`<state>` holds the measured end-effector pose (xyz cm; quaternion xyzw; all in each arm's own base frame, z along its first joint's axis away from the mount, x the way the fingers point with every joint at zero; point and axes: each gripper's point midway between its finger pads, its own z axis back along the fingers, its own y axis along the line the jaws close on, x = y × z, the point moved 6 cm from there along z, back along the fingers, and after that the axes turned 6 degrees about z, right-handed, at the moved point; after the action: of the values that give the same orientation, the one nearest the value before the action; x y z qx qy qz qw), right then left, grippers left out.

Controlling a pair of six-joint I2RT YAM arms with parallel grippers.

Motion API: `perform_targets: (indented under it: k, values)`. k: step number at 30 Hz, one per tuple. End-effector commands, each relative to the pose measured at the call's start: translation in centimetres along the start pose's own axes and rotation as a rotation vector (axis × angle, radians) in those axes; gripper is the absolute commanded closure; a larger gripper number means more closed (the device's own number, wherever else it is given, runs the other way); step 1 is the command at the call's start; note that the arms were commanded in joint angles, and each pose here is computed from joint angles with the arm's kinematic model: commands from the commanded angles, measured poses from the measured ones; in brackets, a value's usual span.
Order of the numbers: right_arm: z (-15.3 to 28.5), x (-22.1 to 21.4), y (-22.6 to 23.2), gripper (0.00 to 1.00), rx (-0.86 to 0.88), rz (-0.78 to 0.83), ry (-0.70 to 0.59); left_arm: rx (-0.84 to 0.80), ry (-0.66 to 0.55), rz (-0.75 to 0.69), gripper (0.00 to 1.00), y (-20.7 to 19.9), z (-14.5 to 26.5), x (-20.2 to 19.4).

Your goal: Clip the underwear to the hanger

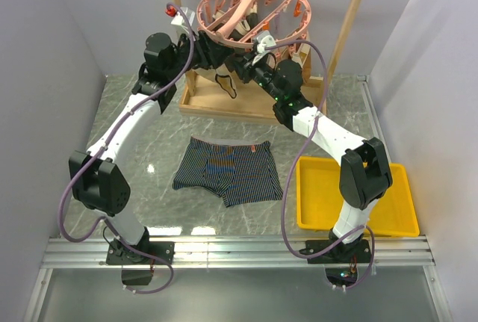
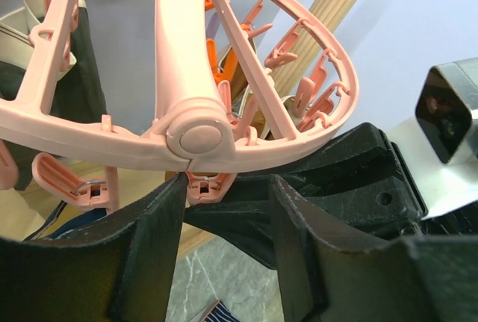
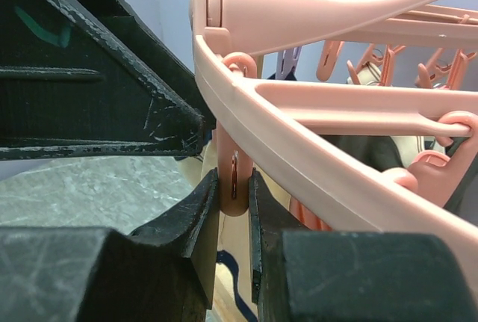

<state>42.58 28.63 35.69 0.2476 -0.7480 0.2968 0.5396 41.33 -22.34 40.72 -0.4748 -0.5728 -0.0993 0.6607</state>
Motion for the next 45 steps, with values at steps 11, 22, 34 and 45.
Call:
perform_targets:
  k: [11,22,34,45]
  values:
    - [-0.9,3.2,2.8,1.0,0.102,-0.007,-0.088,0.004,-0.038,0.01,0.44,-1.8,0.5,1.1]
    - [-0.9,3.4,2.9,1.0,0.106,-0.023,-0.085,0.078,-0.028,0.094,0.3,-1.6,2.3,0.0]
    - [-1.1,3.2,3.2,1.0,0.13,-0.03,-0.088,0.085,-0.069,0.06,0.35,-1.0,1.7,0.2]
    - [-0.8,2.5,3.7,1.0,0.147,-0.061,-0.071,0.068,-0.16,0.032,0.37,-0.8,0.2,2.1]
